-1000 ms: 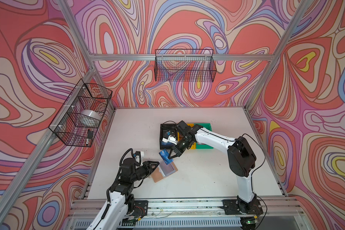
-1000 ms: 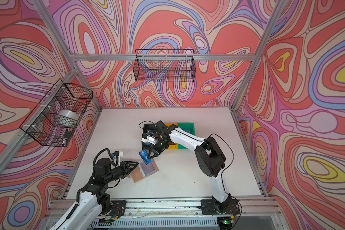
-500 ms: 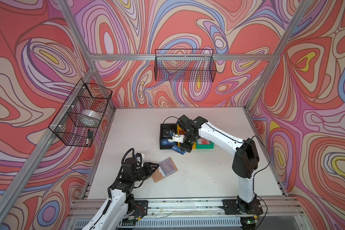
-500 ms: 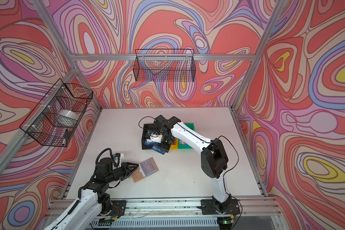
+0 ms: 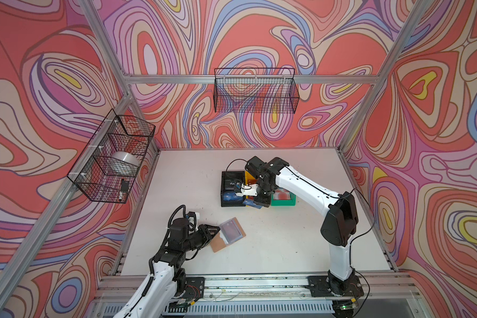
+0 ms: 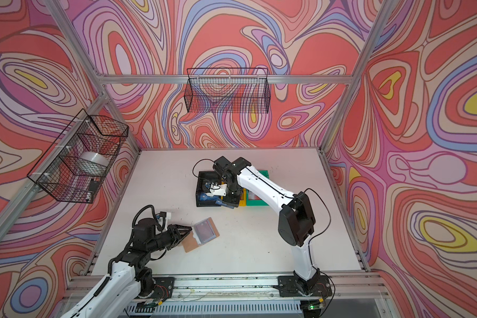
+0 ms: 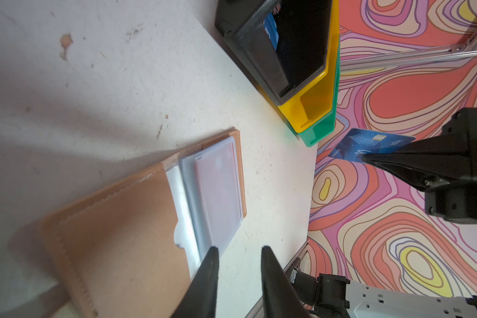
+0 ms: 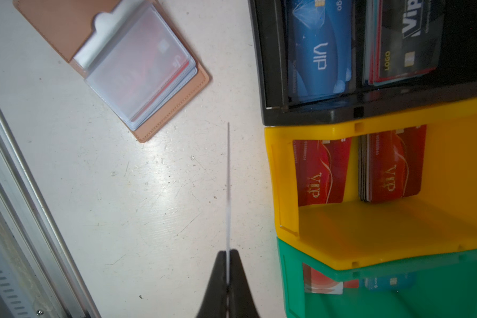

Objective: Take the credit cards out of the card holder

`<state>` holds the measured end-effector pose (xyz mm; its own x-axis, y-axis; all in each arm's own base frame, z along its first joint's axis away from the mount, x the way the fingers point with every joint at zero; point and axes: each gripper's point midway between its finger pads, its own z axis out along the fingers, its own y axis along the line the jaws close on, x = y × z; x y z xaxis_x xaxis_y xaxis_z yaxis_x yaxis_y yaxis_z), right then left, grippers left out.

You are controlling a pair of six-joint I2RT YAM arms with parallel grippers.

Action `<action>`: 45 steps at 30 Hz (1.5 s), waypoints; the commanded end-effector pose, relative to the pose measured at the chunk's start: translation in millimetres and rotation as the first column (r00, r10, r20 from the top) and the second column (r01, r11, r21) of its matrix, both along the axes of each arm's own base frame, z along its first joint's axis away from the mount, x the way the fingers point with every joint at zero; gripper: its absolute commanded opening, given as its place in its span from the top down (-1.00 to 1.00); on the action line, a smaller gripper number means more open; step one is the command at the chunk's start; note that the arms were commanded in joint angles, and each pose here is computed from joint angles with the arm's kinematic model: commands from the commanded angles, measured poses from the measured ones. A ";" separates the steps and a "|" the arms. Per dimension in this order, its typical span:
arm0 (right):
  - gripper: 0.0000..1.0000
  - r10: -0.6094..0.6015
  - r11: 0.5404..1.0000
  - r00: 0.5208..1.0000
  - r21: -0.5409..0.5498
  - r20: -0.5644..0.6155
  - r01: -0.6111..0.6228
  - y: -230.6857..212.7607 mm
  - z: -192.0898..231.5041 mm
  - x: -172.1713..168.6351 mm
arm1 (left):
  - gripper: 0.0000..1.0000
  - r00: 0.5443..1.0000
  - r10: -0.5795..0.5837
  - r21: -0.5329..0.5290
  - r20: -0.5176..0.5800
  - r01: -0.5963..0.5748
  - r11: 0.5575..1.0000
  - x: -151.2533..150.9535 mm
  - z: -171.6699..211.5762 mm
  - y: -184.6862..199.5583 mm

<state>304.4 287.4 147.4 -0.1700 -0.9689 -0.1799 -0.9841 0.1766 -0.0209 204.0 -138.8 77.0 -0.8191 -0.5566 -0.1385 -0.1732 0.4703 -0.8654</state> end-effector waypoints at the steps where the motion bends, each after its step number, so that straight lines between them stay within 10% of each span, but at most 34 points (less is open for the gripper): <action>1: 1.00 0.030 0.999 1.000 -0.040 -0.002 -0.030 0.2 -5.6 9.9 | 0.40 1.000 0.004 0.013 0.007 -0.005 1.000 0.4 -1.1 1.8; 45: 1.00 0.183 0.978 0.977 0.083 0.107 -0.192 86.1 -32.1 61.5 | 0.39 0.999 0.013 0.028 -0.031 -0.012 1.000 4.0 -16.0 2.8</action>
<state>363.5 369.1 125.8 0.0259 -0.9574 -0.2875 -0.9948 0.0037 -0.1018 207.8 -137.3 61.8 -0.8183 -0.5642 -0.1096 -0.2202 0.4838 -0.8470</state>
